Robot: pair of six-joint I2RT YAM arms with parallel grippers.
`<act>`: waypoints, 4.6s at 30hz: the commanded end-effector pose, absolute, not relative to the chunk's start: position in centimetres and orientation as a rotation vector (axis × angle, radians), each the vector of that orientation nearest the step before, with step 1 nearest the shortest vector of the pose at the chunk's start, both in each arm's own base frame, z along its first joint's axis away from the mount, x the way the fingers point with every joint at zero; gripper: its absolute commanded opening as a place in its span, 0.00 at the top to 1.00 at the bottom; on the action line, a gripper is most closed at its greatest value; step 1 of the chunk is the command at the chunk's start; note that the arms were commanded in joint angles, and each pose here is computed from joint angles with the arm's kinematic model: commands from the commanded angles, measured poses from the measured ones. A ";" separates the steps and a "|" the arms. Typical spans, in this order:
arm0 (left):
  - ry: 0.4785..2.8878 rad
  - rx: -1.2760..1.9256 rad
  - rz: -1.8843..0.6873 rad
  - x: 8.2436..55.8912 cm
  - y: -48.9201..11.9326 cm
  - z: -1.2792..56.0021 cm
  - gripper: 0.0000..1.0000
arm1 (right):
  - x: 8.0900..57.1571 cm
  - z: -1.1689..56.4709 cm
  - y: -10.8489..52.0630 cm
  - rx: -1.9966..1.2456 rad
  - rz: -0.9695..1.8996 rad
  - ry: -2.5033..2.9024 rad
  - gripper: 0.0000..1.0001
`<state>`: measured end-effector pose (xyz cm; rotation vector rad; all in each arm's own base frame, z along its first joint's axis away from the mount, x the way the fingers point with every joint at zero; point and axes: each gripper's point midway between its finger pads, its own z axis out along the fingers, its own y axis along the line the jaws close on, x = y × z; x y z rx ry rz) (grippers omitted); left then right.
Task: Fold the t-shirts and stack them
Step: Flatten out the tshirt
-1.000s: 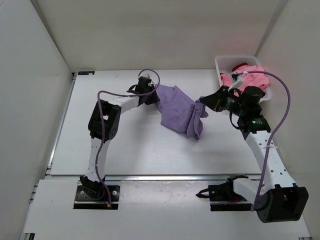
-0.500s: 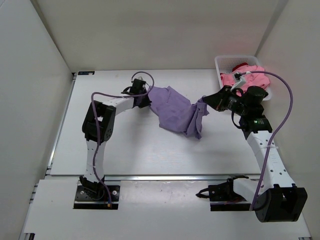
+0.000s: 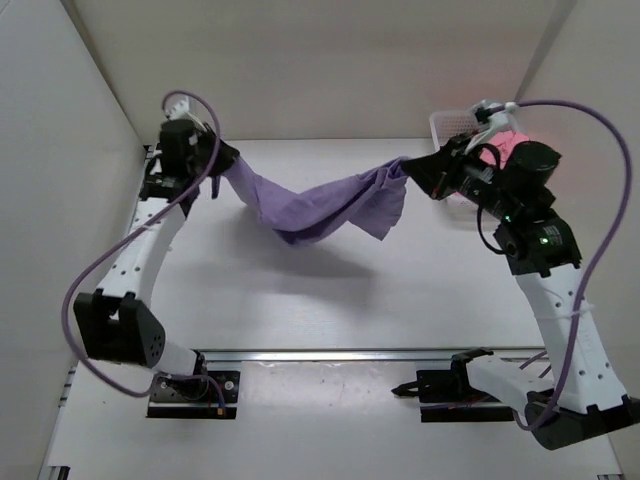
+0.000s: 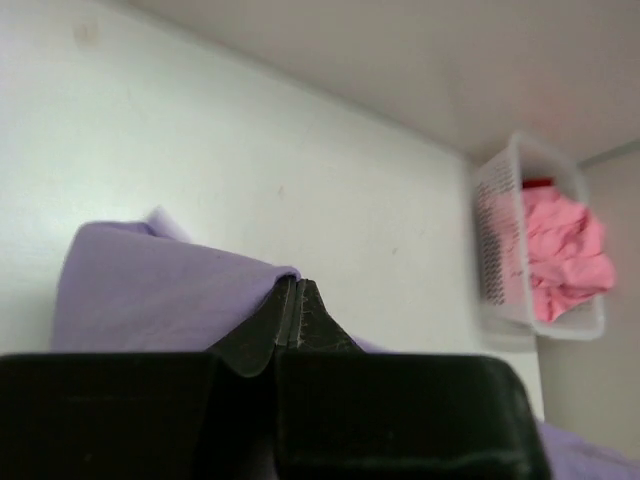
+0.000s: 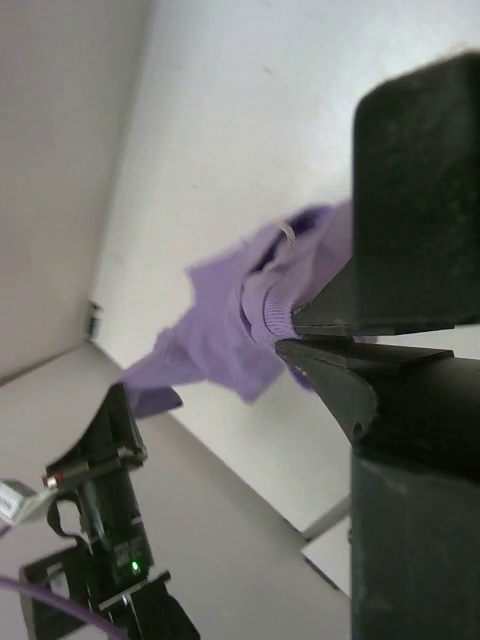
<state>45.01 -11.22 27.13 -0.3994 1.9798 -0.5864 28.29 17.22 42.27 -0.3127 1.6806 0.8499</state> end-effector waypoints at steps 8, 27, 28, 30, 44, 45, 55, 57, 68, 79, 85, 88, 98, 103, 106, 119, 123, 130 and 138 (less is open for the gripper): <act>2.114 -0.200 -0.397 44.6 -8.3 29.4 1.00 | 34.2 38.2 12.9 -0.160 0.716 1.761 1.00; 2.135 -0.281 -0.429 54.5 -10.6 25.0 1.00 | 44.7 28.9 10.6 -0.028 0.656 1.960 1.00; 2.070 -0.266 -0.464 53.6 -10.4 28.0 1.00 | 43.5 29.0 11.6 -0.060 0.676 1.972 1.00; 2.026 -0.292 -0.515 51.4 -9.8 29.1 1.00 | 40.1 30.6 12.5 -0.111 0.645 1.944 1.00; 1.629 -0.157 -0.618 38.3 -9.0 50.5 1.00 | 25.3 47.4 17.3 -0.340 0.547 1.650 1.00; 1.605 -0.145 -0.597 37.8 -8.7 51.7 1.00 | 25.2 47.8 17.9 -0.351 0.551 1.641 1.00; 1.989 -0.241 -0.408 45.6 -7.7 33.8 1.00 | 35.5 33.3 13.1 -0.226 0.649 1.900 1.00; 2.140 -0.257 -0.343 48.4 -7.9 27.3 1.00 | 38.0 30.0 12.6 -0.191 0.665 1.959 1.00; 2.193 -0.293 -0.234 60.5 -9.5 20.6 0.72 | 53.6 24.3 9.3 0.021 0.594 2.129 0.99; 2.056 -0.625 -0.503 50.9 -2.6 19.9 0.56 | 47.4 25.9 10.9 -0.003 0.624 2.071 0.62; 2.199 -0.837 -0.477 42.0 -0.6 8.2 0.72 | 39.5 22.5 13.7 -0.100 0.680 2.117 0.99; 2.259 -0.851 -0.503 41.1 -2.0 5.9 0.71 | 36.1 21.1 14.1 -0.145 0.665 2.137 1.00; 2.321 -0.851 -0.445 41.4 -4.0 3.2 0.66 | 33.5 21.6 14.2 -0.178 0.687 2.075 0.94; 2.318 -0.820 -0.432 42.3 -3.9 3.6 0.85 | 33.2 21.8 14.4 -0.178 0.696 2.059 0.95; 2.281 -0.792 -0.394 42.8 -3.2 5.6 1.00 | 32.9 21.2 14.7 -0.172 0.710 2.076 0.95; 2.298 -0.675 -0.198 40.0 -1.8 8.4 1.00 | 32.7 21.6 14.9 -0.183 0.743 2.062 0.95; 2.358 -0.716 -0.210 40.1 -1.8 5.4 1.00 | 32.5 21.6 15.0 -0.178 0.743 2.065 0.95; 2.413 -0.725 -0.238 41.5 -2.6 2.4 0.82 | 32.9 21.4 14.8 -0.179 0.742 2.065 0.94; 2.427 -0.701 -0.253 42.6 -3.5 1.6 0.76 | 32.8 21.4 15.0 -0.186 0.747 2.065 0.95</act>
